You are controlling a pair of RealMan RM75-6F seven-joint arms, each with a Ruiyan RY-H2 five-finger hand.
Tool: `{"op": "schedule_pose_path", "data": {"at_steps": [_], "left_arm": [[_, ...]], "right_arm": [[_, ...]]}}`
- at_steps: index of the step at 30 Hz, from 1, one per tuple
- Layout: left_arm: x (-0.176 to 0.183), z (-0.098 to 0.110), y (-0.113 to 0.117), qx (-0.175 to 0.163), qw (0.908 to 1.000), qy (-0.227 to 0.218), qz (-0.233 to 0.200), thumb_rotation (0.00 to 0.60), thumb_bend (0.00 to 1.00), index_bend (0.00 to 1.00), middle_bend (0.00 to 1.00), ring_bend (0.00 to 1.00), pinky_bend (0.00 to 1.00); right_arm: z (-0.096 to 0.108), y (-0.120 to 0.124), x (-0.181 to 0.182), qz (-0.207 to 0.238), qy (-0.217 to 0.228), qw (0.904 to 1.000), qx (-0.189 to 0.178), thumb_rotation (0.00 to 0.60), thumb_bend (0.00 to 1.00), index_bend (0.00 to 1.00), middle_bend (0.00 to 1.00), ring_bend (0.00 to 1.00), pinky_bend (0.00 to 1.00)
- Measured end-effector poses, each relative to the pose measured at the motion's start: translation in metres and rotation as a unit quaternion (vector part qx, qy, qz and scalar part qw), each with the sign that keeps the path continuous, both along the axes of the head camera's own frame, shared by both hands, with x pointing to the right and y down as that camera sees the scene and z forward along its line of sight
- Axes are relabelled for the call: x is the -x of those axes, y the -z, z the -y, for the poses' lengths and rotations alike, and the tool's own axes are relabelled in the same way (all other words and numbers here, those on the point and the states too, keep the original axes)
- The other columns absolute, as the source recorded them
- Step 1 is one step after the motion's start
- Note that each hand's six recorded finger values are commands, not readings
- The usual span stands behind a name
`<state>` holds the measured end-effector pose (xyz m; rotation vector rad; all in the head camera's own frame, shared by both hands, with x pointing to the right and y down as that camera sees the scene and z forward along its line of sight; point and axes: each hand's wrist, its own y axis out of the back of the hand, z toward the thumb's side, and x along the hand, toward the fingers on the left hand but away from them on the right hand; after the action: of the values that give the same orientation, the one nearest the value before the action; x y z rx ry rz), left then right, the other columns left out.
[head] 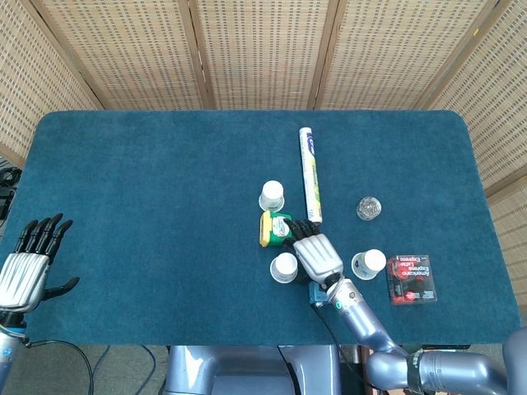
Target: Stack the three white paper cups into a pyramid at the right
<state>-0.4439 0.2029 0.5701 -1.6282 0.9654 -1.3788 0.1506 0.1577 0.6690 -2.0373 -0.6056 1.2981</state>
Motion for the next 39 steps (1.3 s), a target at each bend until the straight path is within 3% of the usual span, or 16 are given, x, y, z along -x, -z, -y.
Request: {"op": "schedule_pose_path", "data": {"at_steps": [24, 39], "left_arm": [[-0.001, 0.0, -0.002, 0.003, 1.0, -0.002, -0.001, 0.6, 0.19, 0.0, 0.0, 0.0, 0.0], [-0.001, 0.0, -0.002, 0.003, 1.0, -0.003, -0.001, 0.6, 0.19, 0.0, 0.0, 0.0, 0.0]], "right_arm": [[-0.004, -0.003, 0.011, 0.003, 0.001, 1.0, -0.004, 0.6, 0.14, 0.51, 0.09, 0.0, 0.0], [0.009, 0.02, 0.017, 0.003, 0.002, 0.9996, -0.028, 0.6, 0.14, 0.52, 0.1, 0.0, 0.0]]}}
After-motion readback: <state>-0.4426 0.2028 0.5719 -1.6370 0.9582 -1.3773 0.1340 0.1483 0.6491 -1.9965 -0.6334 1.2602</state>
